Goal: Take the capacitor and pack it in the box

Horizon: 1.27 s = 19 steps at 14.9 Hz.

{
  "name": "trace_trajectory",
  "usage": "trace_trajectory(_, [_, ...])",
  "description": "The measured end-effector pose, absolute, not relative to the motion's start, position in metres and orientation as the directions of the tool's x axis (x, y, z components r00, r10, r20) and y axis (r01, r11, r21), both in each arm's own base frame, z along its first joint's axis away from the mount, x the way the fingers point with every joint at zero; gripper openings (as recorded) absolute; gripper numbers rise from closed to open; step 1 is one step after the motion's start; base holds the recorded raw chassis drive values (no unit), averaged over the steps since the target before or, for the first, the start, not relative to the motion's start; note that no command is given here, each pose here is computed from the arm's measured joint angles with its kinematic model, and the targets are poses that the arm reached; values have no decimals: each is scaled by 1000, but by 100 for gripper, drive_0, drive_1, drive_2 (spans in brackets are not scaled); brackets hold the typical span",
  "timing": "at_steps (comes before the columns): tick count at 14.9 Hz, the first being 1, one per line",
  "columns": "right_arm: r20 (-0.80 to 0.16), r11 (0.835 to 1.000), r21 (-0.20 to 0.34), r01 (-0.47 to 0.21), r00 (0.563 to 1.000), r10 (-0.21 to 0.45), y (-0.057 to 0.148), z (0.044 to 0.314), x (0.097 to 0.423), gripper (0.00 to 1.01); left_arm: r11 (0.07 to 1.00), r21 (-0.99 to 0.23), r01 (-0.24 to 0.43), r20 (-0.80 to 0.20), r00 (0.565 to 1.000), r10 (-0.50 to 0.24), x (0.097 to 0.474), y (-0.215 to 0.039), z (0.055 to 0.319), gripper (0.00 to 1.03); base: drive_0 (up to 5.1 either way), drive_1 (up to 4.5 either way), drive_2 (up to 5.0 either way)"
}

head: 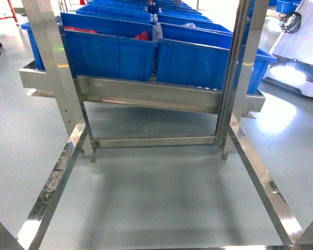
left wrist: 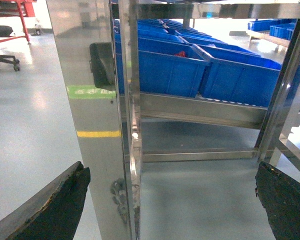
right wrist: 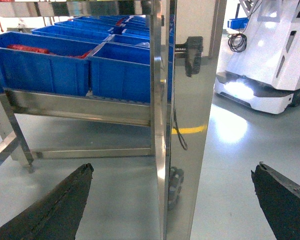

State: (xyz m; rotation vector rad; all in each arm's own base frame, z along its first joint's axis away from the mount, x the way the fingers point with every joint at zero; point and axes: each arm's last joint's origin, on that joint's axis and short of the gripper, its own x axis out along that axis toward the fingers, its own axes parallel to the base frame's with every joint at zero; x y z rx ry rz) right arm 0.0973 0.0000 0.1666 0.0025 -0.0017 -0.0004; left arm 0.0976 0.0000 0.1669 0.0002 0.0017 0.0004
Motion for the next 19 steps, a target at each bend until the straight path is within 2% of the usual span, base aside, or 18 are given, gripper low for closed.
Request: trace_trajectory(19, [0,1000,2,0,1000,0,0,166,97,98,1000,0,0,-5,1000,0,98,0,167,98,0,0,0])
